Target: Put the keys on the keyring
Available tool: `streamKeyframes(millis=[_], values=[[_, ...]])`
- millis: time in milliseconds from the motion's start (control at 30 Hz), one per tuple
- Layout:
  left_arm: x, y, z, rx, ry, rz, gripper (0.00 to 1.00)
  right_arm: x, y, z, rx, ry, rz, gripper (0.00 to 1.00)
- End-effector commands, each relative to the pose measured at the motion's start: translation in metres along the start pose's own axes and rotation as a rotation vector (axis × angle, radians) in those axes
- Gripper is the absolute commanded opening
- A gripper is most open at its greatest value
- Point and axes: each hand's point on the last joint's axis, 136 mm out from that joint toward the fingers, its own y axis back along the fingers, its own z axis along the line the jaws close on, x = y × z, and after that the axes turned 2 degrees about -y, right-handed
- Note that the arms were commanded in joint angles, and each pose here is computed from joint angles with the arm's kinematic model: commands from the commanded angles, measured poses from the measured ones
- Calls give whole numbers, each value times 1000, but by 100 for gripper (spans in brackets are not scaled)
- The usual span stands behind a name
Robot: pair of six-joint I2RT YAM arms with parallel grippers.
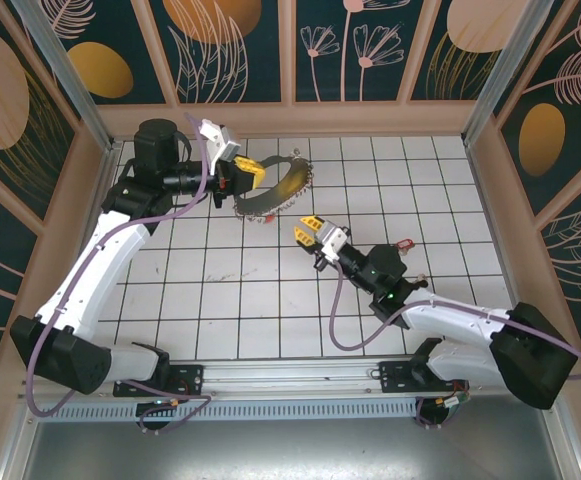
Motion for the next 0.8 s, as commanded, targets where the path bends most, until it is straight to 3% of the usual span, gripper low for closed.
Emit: streamKeyframes(millis=[0,767], values=[[-22,4,-10,31,-37,-41,0,-27,-6,-5,19,41,-95,21],[-16,5,-16,36,-38,-20,0,-21,-29,-8,55,74,-76,19]])
